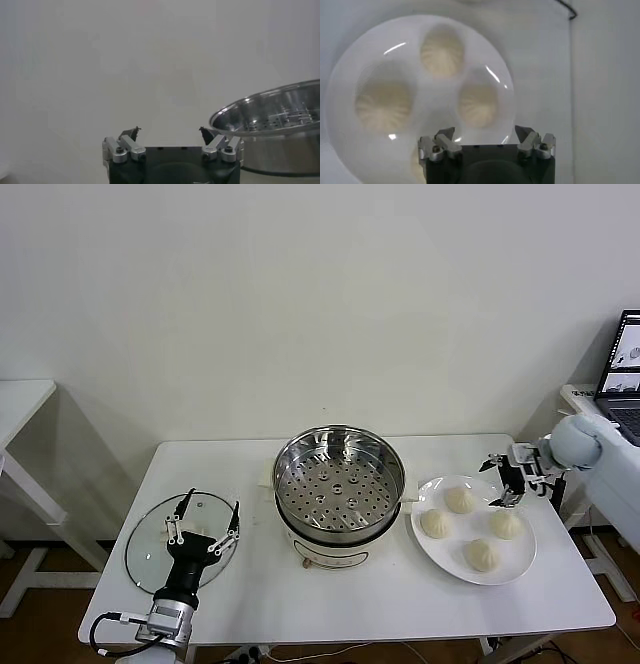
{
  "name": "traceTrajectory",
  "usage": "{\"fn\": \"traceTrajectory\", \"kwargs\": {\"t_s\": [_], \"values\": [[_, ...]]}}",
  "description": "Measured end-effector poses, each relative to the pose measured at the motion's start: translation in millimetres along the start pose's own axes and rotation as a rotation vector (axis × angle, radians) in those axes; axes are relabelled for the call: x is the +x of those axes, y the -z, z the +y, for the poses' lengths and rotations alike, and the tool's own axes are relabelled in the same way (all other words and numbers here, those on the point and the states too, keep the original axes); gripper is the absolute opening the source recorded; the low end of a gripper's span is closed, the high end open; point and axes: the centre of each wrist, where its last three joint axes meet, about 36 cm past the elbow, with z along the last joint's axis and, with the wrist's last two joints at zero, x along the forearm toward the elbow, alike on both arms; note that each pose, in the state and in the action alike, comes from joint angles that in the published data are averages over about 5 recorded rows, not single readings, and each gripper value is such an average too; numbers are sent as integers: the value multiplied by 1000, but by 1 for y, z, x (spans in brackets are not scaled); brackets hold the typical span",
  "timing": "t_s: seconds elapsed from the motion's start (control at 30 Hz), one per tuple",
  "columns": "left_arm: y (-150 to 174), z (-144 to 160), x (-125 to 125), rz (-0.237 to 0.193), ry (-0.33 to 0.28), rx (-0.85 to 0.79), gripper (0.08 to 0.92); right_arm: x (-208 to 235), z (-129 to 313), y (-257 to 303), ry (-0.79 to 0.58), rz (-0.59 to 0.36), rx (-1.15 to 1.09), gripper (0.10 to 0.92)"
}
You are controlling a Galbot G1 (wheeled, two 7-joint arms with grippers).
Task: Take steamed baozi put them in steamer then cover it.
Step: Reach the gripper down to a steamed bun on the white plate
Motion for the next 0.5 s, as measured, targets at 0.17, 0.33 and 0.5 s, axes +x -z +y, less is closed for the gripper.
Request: {"fn": "traceTrajectory", "kwargs": {"t_s": [0.17,0.33,0.5], "values": [[-2,0,-1,3,4,0,823,-20,-8,8,32,7,-7,823],[-4,0,-1,10,4,0,823,-37,-13,15,54,13,-12,823],[-4,0,-1,10,5,-1,823,-49,-15,21,67,19,-8,823]]}}
